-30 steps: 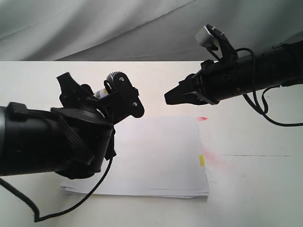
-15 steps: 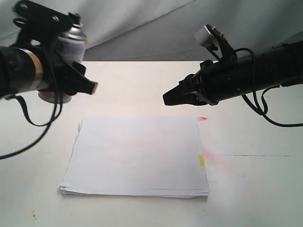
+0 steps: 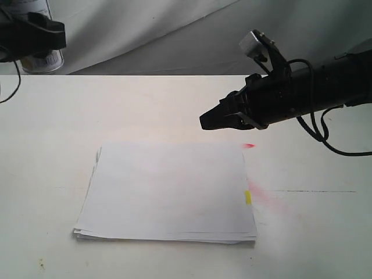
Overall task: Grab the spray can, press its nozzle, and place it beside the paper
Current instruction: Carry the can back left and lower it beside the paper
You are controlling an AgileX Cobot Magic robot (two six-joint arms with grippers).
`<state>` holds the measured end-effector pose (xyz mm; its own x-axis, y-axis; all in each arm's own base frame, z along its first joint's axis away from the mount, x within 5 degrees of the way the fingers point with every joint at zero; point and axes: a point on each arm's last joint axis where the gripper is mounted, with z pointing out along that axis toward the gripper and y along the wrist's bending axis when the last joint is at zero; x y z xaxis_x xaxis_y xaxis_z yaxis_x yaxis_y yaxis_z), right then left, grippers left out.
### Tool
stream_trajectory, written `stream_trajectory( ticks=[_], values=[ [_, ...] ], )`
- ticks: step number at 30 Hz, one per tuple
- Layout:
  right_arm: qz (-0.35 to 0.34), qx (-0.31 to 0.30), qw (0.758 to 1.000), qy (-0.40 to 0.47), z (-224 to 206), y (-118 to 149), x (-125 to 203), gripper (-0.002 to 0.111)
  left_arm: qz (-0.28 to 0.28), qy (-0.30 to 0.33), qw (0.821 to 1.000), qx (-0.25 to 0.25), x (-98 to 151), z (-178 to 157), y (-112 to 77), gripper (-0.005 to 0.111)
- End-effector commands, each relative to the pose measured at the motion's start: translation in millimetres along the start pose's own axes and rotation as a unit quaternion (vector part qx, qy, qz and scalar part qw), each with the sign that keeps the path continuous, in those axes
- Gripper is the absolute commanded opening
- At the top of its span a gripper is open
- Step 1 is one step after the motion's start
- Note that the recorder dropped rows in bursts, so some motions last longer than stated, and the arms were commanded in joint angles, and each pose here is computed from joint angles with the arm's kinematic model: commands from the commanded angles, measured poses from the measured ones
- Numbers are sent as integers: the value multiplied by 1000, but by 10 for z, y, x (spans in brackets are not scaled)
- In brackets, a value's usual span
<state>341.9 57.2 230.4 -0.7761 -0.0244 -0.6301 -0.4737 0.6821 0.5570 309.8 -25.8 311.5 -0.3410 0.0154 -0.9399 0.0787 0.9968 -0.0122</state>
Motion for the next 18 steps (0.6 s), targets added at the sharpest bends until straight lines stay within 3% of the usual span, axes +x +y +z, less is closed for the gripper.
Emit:
stream_trajectory(
  ticks=[1, 4, 7, 11, 18],
  values=[
    [-1, -5, 1000, -7, -32, 18, -12, 0, -6, -48, 998, 38, -125, -31, 66, 0],
    [-1, -3, 1000, -7, -32, 15, -14, 0, 22, -40, 999, 23, -94, 0, 101, 0],
    [-1, -3, 1000, -7, -32, 15, -14, 0, 63, -46, 996, 51, -41, 111, 79, 0],
    [-1, -2, 1000, -8, -32, 13, -15, 0, 14, -55, 996, 66, 33, 269, 61, 0],
    [-1, -3, 1000, -7, -32, 15, -14, 0, 15, -78, 994, 78, 168, 329, 40, 0]
  ],
)
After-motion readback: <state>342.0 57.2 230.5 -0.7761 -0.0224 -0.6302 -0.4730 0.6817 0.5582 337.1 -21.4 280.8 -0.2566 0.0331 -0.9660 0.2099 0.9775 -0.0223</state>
